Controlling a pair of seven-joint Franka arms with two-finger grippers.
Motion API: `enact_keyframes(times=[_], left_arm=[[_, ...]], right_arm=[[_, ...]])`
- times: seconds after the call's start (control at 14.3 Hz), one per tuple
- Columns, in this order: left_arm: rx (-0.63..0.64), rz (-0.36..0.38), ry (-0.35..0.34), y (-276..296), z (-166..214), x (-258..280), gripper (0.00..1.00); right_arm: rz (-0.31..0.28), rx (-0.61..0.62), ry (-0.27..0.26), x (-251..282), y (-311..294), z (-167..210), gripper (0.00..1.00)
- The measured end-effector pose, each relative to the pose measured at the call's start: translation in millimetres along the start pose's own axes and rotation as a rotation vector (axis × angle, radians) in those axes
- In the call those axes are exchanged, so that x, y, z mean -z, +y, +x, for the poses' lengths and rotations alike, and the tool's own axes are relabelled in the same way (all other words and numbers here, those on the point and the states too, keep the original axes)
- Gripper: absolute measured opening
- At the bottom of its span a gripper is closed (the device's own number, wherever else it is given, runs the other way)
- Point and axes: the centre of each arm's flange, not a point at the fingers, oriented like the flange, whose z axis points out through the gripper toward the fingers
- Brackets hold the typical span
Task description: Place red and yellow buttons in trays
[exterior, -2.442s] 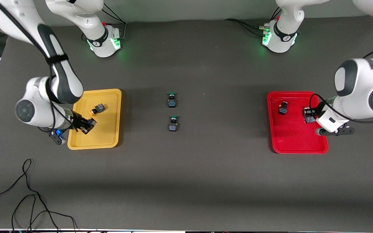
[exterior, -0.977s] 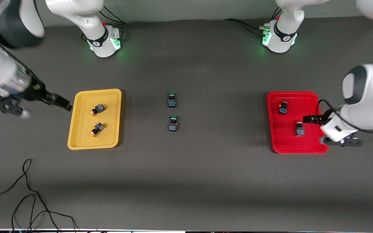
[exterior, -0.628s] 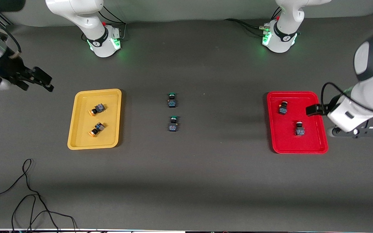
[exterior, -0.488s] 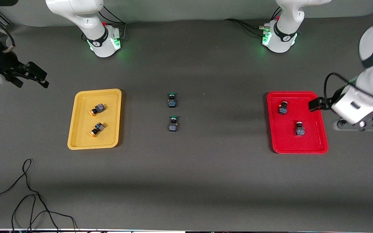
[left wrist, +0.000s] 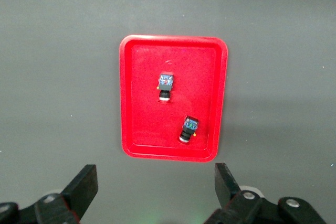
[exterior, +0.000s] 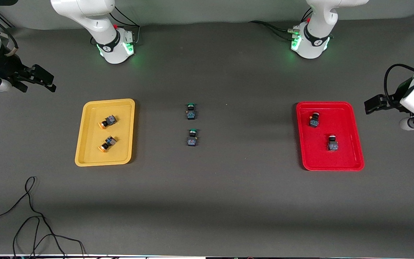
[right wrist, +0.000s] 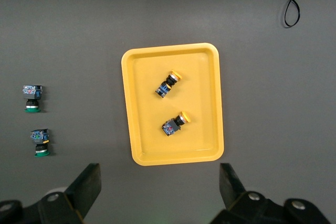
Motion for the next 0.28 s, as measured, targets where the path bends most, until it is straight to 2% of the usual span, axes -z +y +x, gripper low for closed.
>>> enact_keyframes(times=[0.28], left_arm=[[0.003,0.0,-0.007,-2.4,-5.7,-0.8,1.0]], right_arm=[[0.001,0.002,0.01,5.1,-0.1,0.3,1.0]])
